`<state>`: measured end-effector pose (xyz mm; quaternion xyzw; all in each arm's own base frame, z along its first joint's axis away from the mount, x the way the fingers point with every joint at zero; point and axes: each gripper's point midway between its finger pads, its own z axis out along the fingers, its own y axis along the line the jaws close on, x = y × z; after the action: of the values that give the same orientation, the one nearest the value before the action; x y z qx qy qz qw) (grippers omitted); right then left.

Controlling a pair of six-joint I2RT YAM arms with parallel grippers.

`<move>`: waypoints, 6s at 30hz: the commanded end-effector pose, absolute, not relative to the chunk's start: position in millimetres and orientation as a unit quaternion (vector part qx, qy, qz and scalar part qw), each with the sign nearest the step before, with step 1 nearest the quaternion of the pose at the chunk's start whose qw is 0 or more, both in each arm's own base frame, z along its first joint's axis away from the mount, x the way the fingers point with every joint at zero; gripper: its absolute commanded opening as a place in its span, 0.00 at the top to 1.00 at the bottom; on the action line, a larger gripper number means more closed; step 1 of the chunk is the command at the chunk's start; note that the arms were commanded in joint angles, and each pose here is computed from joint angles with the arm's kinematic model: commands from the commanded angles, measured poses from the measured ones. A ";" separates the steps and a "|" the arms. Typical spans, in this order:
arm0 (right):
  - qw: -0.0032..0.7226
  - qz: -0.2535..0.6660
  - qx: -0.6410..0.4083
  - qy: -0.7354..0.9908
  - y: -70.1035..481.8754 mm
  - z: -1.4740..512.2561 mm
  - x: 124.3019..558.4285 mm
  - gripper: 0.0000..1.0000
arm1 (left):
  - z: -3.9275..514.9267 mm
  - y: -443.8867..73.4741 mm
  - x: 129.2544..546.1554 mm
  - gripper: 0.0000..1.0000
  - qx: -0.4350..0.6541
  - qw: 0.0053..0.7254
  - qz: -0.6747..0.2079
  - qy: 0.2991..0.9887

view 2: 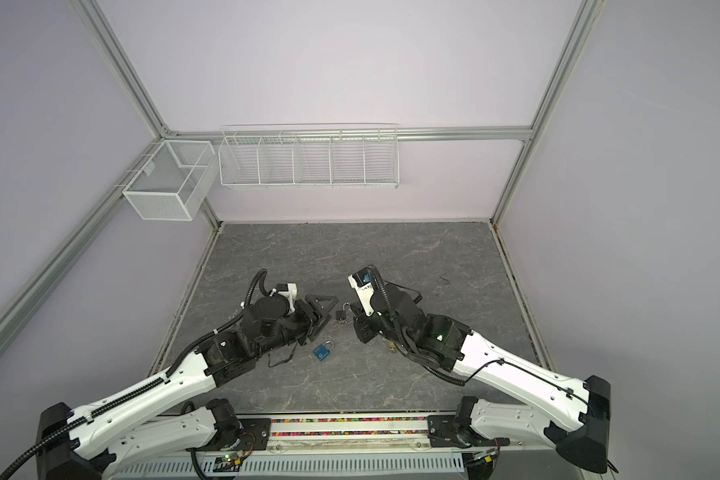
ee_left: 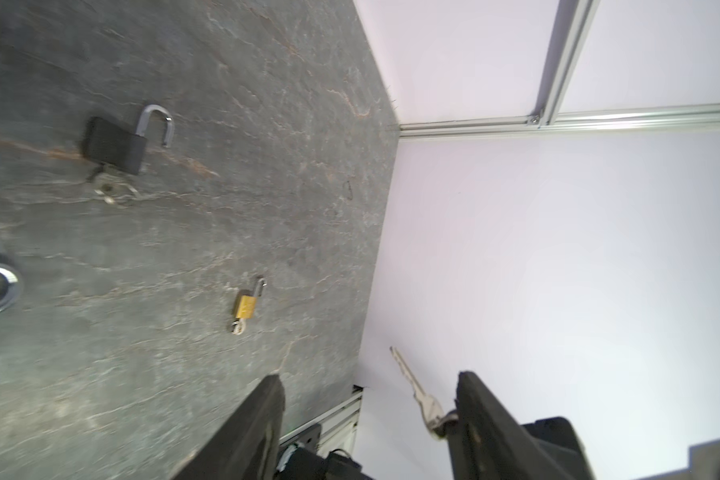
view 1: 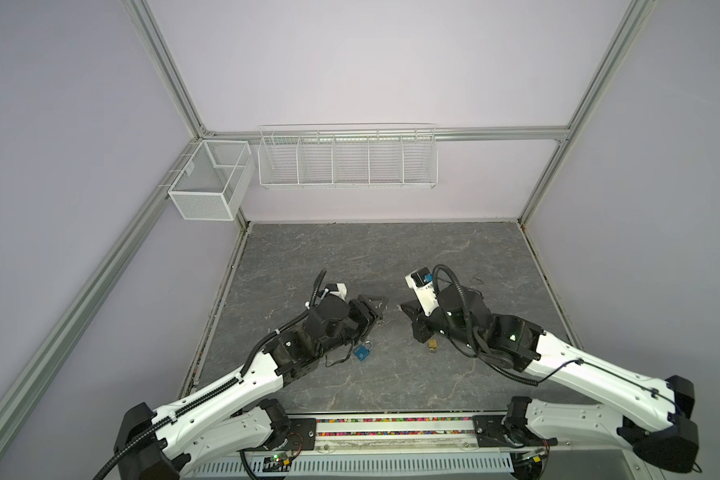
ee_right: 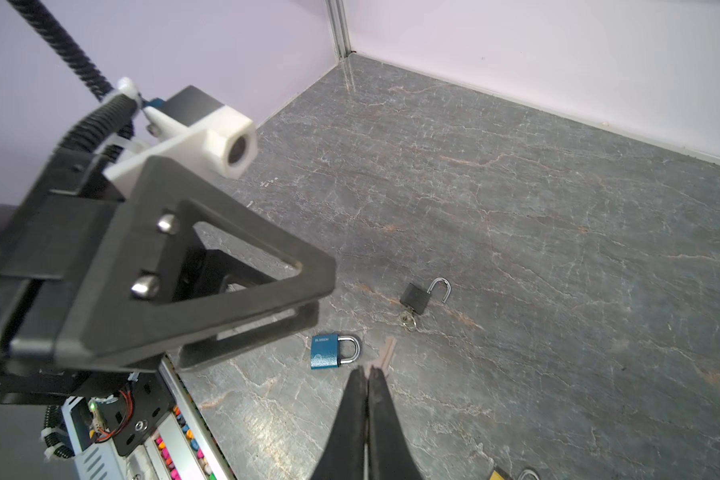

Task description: Unlock with the key

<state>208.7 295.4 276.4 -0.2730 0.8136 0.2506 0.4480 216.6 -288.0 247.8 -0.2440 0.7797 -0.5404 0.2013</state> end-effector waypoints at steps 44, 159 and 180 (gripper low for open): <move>0.543 0.300 -0.277 0.734 297.4 316.8 212.7 0.94 | 315.1 -317.2 240.1 0.82 -0.294 0.181 -0.646 0.680; 0.386 0.660 -0.174 0.621 249.6 396.7 221.2 0.85 | 443.0 -376.5 225.2 1.00 0.119 0.506 -0.651 0.553; 0.383 0.551 -0.146 0.727 232.9 362.3 226.6 0.94 | 424.5 -343.5 229.1 0.48 0.093 0.522 -0.580 0.618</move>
<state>227.7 239.4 385.2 -0.1534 0.6881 0.5907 0.3924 228.2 -361.6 425.3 0.1055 0.5981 -0.6122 0.5063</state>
